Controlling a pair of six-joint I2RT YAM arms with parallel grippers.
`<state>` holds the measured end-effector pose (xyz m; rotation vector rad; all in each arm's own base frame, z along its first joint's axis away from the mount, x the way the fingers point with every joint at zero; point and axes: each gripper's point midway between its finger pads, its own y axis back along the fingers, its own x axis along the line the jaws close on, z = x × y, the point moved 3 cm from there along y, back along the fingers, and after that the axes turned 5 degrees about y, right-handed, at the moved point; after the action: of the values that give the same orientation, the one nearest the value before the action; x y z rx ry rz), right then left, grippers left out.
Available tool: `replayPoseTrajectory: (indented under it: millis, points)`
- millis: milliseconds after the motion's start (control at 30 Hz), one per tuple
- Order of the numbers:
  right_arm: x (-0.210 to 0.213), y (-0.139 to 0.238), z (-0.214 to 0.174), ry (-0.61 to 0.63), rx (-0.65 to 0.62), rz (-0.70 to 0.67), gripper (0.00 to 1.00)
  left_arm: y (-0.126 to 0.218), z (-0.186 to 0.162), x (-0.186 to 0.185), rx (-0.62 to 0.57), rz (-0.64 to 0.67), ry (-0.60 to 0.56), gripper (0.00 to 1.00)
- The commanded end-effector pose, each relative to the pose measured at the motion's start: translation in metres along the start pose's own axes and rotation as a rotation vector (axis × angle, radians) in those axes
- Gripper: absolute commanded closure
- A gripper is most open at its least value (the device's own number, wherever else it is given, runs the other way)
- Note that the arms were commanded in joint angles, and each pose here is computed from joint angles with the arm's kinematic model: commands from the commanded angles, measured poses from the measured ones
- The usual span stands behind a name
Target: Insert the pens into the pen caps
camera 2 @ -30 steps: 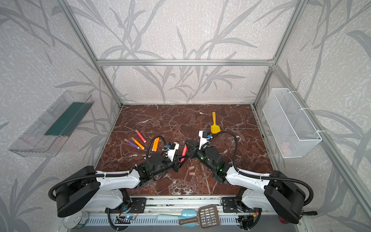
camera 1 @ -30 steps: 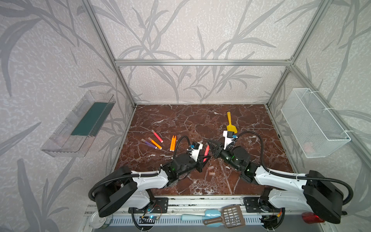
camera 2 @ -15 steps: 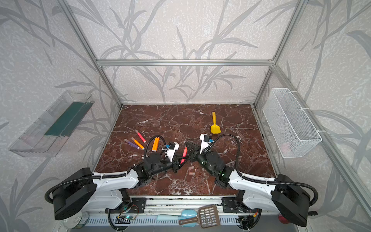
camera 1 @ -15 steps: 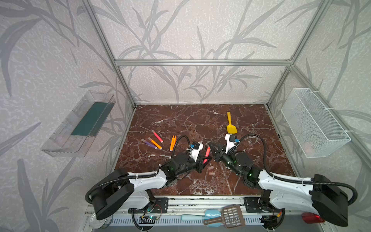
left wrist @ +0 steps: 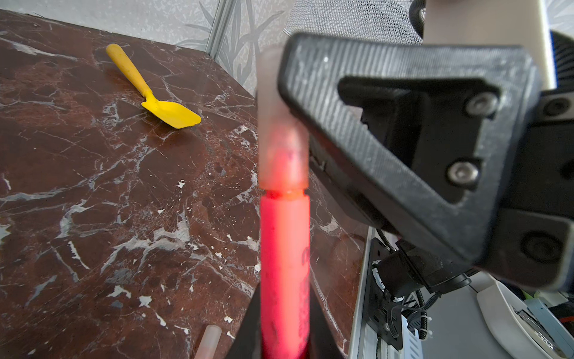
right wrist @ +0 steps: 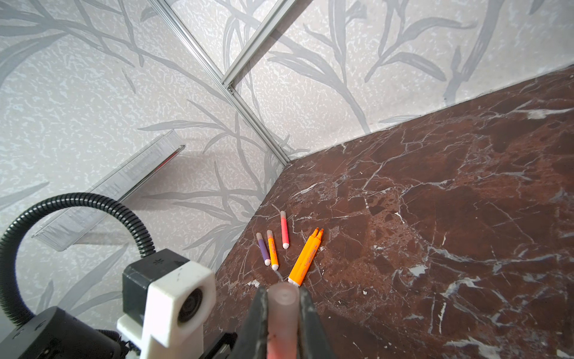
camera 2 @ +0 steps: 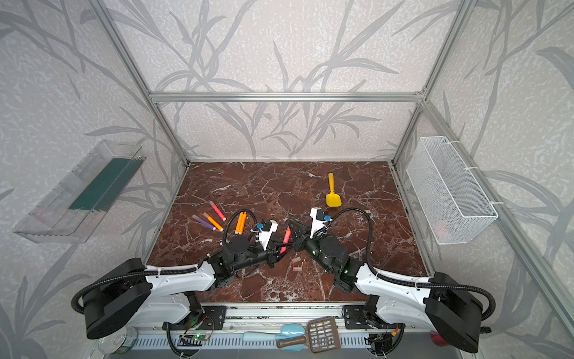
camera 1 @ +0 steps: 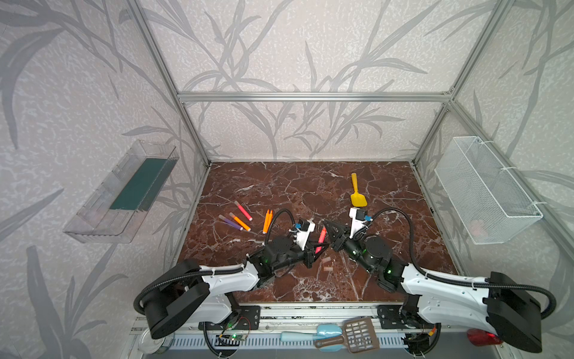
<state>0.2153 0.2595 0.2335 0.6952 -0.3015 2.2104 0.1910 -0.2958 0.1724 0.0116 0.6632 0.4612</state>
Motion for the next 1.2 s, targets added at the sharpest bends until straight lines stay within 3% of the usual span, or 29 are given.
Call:
replayPoseTrajectory:
  millis: [0, 200, 600, 767, 1167]
  points:
    - [-0.001, 0.006, -0.034, 0.027, 0.144, 0.016, 0.85, 0.004, 0.045, -0.02, -0.179, -0.062, -0.046, 1.0]
    - [-0.007, 0.012, -0.03, 0.041, 0.129, -0.018, 0.73, 0.008, 0.043, -0.011, -0.188, -0.005, -0.051, 1.0]
    - [-0.009, 0.029, -0.009, 0.072, 0.058, -0.038, 0.61, 0.008, 0.037, -0.004, -0.165, 0.036, -0.074, 1.0]
    - [-0.006, 0.033, 0.01, 0.105, 0.014, -0.018, 0.48, 0.005, 0.027, -0.004, -0.112, 0.029, -0.132, 1.0]
    - [0.002, 0.022, 0.024, 0.08, 0.035, 0.04, 0.39, -0.003, 0.003, -0.01, -0.005, 0.038, -0.277, 1.0]
